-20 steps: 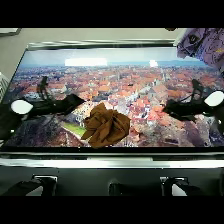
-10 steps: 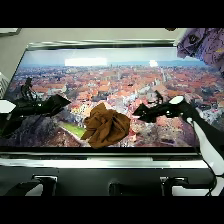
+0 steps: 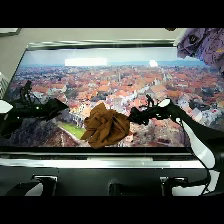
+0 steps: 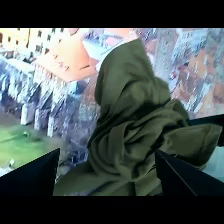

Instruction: Fold the clothes and pants, and hang the long-sleeved shirts on hangers.

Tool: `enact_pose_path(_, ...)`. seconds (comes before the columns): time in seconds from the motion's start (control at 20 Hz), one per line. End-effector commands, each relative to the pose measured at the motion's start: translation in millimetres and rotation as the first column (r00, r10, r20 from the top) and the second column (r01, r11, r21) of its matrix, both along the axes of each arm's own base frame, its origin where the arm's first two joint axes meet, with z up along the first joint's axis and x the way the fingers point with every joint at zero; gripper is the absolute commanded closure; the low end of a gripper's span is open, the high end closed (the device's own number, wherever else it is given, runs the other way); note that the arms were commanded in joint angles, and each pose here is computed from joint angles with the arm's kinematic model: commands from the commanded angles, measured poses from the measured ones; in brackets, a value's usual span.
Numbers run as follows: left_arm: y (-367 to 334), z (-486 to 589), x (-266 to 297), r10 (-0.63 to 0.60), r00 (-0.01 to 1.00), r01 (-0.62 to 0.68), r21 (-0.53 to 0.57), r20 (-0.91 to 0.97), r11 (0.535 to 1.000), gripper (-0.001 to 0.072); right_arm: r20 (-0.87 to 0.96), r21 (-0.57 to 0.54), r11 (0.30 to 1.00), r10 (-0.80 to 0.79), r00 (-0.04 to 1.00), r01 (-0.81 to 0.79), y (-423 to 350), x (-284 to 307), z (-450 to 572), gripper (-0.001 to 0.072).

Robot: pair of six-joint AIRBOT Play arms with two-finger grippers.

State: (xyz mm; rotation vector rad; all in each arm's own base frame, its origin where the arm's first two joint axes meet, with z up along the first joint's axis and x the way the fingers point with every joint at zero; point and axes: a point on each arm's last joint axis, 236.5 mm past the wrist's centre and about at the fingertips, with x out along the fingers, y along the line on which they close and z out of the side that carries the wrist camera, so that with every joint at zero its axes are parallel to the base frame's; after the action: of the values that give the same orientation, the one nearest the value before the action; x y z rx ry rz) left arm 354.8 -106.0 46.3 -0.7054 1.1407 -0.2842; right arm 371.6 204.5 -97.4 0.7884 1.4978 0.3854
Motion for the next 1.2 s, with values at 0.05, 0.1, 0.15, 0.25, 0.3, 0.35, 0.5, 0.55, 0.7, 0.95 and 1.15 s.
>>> enact_pose_path(0.05,18,-12,-28,-0.048,0.993,0.051,0.021,-0.108,0.998,0.003,0.015,0.055,0.998,0.032,0.999,-0.033,12,-2,4,0.0613)
enact_pose_path(0.1,22,-16,-33,-0.063,0.991,0.067,0.03,-0.116,0.997,0.003,0.025,0.062,0.998,0.029,0.999,-0.031,13,0,5,0.0679)
enact_pose_path(0.15,24,-23,-38,-0.068,0.989,0.072,0.027,-0.13,0.997,0.003,0.026,0.063,0.998,0.025,0.999,-0.026,13,1,5,0.068)
enact_pose_path(0.25,18,-43,-55,-0.105,0.981,0.106,0.001,-0.166,0.994,0.003,0.026,0.064,0.998,0.028,0.999,-0.03,13,0,7,0.068)
enact_pose_path(0.3,9,-54,-65,-0.137,0.975,0.134,-0.032,-0.174,0.99,0.003,0.027,0.066,0.997,0.032,0.999,-0.034,13,-1,8,0.068)
enact_pose_path(0.35,0,-64,-74,-0.158,0.971,0.148,-0.065,-0.18,0.987,0.0031,0.028,0.069,0.997,0.036,0.999,-0.038,14,-2,10,0.068)
enact_pose_path(0.5,-24,-90,-96,-0.194,0.964,0.172,-0.129,-0.183,0.977,0.0032,0.03,0.074,0.996,0.044,0.999,-0.046,15,-3,15,0.068)
enact_pose_path(0.55,-30,-98,-100,-0.2,0.963,0.178,-0.13,-0.181,0.975,0.0032,0.034,0.074,0.996,0.044,0.998,-0.046,14,-3,16,0.068)
enact_pose_path(0.7,-44,-114,-105,-0.247,0.956,0.235,-0.092,-0.156,0.968,0.0032,0.037,0.074,0.996,0.044,0.998,-0.047,15,-3,18,0.068)
enact_pose_path(0.95,-56,-134,-97,-0.254,0.956,0.25,-0.045,-0.147,0.967,0.0039,0.022,0.084,0.994,0.071,0.997,-0.073,16,-11,23,0.068)
enact_pose_path(1.15,-77,-136,-98,-0.285,0.949,0.271,-0.113,-0.135,0.956,0.0055,0.054,0.078,0.994,0.068,0.996,-0.072,15,-8,32,0.068)
